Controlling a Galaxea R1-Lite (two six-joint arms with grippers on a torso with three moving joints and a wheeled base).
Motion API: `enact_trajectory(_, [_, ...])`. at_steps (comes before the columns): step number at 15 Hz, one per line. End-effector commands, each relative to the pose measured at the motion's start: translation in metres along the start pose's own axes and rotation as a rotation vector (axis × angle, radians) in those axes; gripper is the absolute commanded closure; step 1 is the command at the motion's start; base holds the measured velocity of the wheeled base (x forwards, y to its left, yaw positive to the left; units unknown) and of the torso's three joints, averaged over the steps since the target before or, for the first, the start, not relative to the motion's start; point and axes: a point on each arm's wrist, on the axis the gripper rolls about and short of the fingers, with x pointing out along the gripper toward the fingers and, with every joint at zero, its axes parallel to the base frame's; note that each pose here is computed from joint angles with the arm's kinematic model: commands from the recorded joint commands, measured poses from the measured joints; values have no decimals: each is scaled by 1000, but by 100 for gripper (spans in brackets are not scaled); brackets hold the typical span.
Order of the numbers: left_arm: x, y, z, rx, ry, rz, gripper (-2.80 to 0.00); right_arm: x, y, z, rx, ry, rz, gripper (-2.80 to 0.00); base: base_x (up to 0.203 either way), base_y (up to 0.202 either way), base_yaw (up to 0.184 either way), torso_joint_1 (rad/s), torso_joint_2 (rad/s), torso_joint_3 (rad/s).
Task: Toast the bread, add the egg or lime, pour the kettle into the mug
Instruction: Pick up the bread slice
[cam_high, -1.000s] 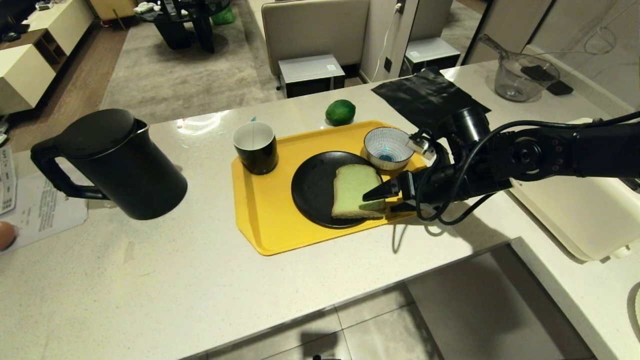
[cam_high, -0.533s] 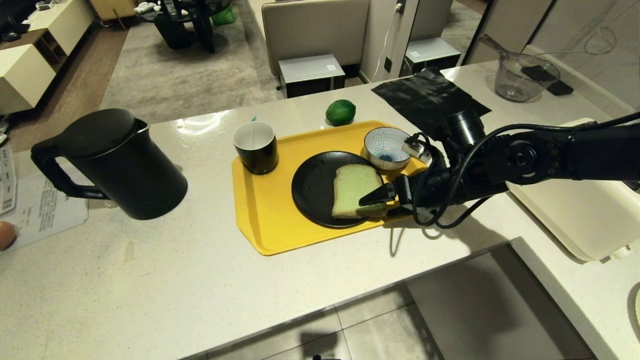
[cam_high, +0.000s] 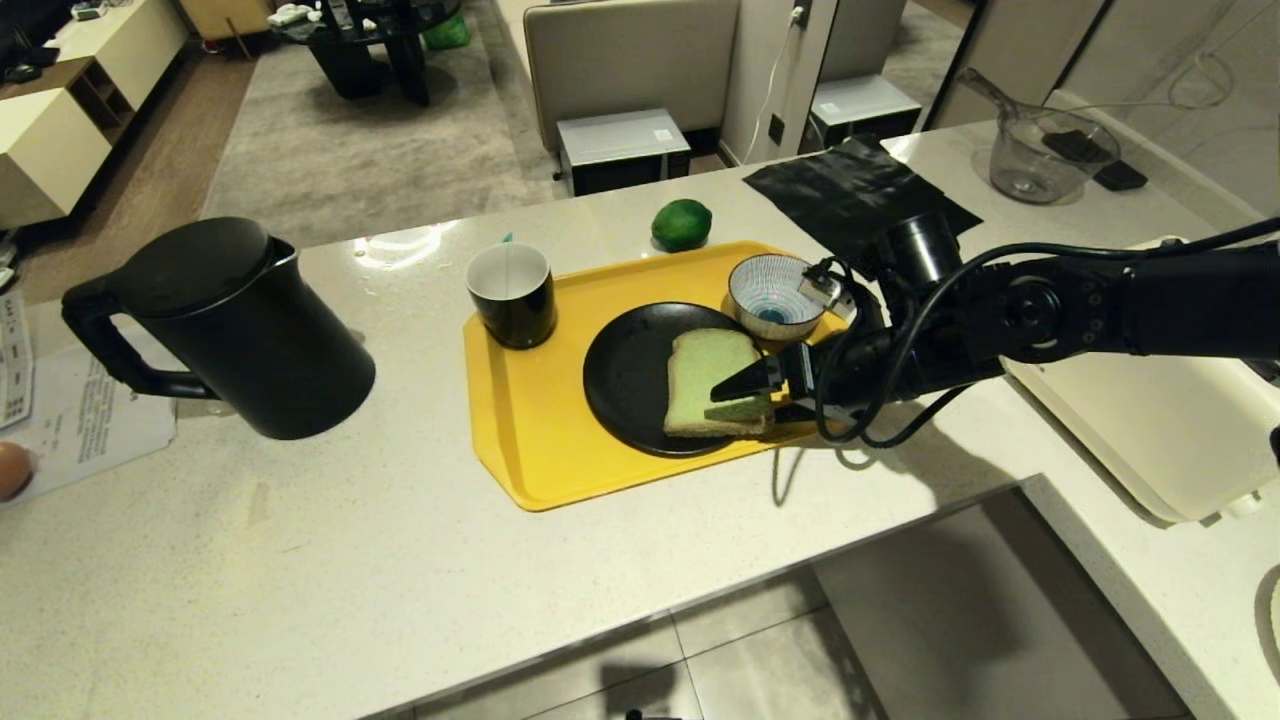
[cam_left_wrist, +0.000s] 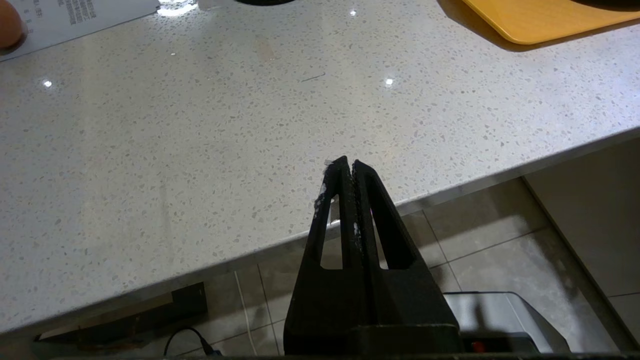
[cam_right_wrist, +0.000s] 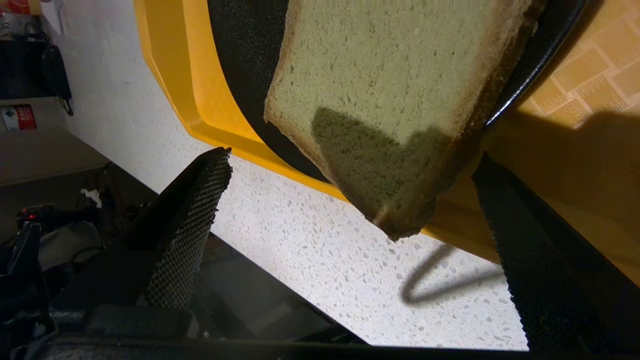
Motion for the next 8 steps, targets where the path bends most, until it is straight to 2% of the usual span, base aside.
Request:
enact_trajectory(1, [0,0,0,0,-1,1,0,2,-1,0,3,4,3,-280,0,0,0,0,0,0])
enact_trajectory(2, [0,0,0,0,-1,1,0,1,-1,0,3,3,2,0,0,0,0,0,0,0])
enact_trajectory(8, [0,0,0,0,-1,1,0,-2,-2,-5,12,16,-7,0,0,0,0,0,0,0])
